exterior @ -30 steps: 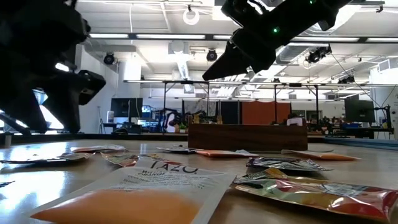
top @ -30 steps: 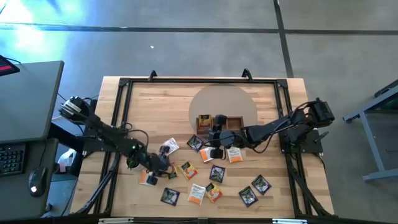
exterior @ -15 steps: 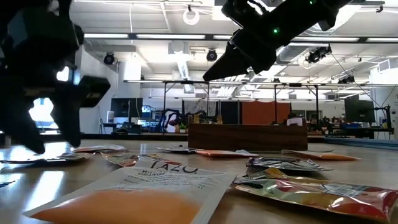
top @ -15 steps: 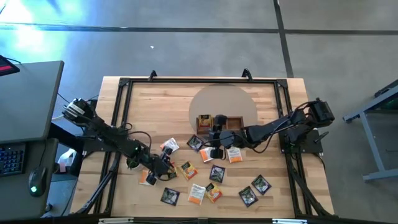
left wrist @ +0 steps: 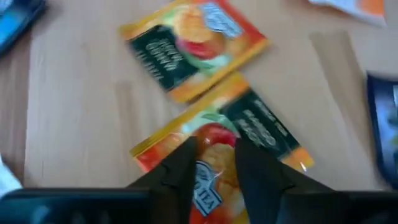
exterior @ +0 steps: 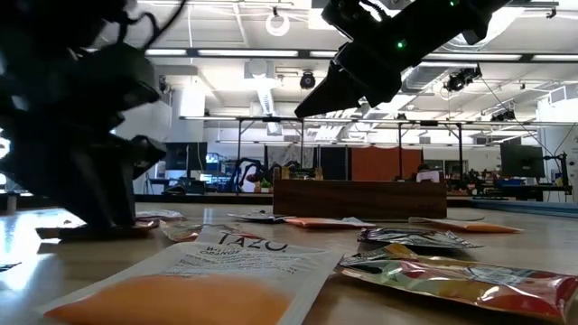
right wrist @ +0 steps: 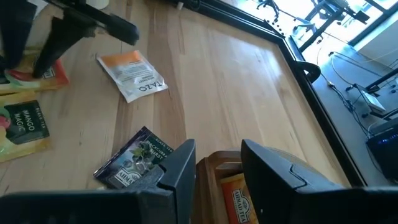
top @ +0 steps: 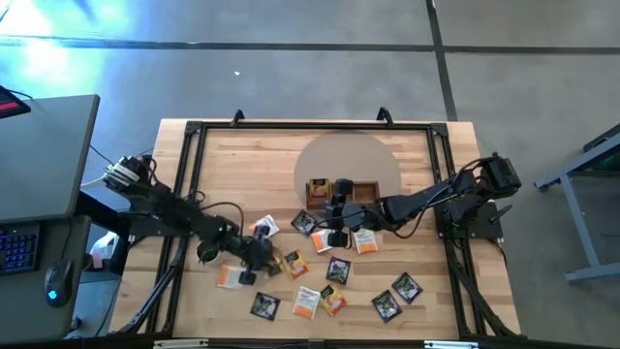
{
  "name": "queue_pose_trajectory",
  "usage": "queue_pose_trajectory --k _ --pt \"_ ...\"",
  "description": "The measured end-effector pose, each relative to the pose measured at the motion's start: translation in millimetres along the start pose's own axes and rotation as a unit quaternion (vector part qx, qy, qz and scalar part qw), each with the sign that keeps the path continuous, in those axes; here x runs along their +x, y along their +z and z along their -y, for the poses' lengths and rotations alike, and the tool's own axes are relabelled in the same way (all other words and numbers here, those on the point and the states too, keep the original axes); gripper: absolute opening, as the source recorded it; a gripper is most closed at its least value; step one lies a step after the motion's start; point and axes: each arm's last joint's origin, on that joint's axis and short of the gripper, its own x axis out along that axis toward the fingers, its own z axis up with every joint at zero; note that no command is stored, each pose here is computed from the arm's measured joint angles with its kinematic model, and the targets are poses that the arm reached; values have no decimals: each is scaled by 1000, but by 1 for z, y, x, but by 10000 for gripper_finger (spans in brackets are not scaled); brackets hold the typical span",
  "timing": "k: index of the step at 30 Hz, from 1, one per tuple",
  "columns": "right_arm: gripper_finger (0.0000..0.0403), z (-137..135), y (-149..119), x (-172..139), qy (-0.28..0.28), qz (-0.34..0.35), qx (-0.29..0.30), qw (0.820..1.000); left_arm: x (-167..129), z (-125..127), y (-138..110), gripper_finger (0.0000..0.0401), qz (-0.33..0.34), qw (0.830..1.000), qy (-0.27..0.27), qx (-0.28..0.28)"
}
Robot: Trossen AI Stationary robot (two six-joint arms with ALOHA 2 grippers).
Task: Pick & Place Tea
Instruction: Put the yellow tea bag into the left section of the wooden organizer
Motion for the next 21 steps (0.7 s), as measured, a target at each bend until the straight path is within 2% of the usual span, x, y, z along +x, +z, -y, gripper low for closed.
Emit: queue_pose_trajectory --k 4,8,11,15,19,21 --pt "126 -1 0 0 25 5 4 1000 1 -17 5 42 11 991 25 -134" --pt "126 -6 3 -1 110 26 19 993 2 -32 8 6 40 972 68 -221" --pt "126 -18 4 2 159 62 -28 985 2 -40 13 5 60 965 72 -244" --pt "126 -47 -3 15 200 118 -123 965 2 -51 18 7 78 954 80 -277" --pt "126 -68 -20 30 171 127 -203 956 1 -64 20 5 86 939 95 -320" --pt "125 -73 -26 39 148 120 -222 956 0 -68 21 5 88 932 97 -338"
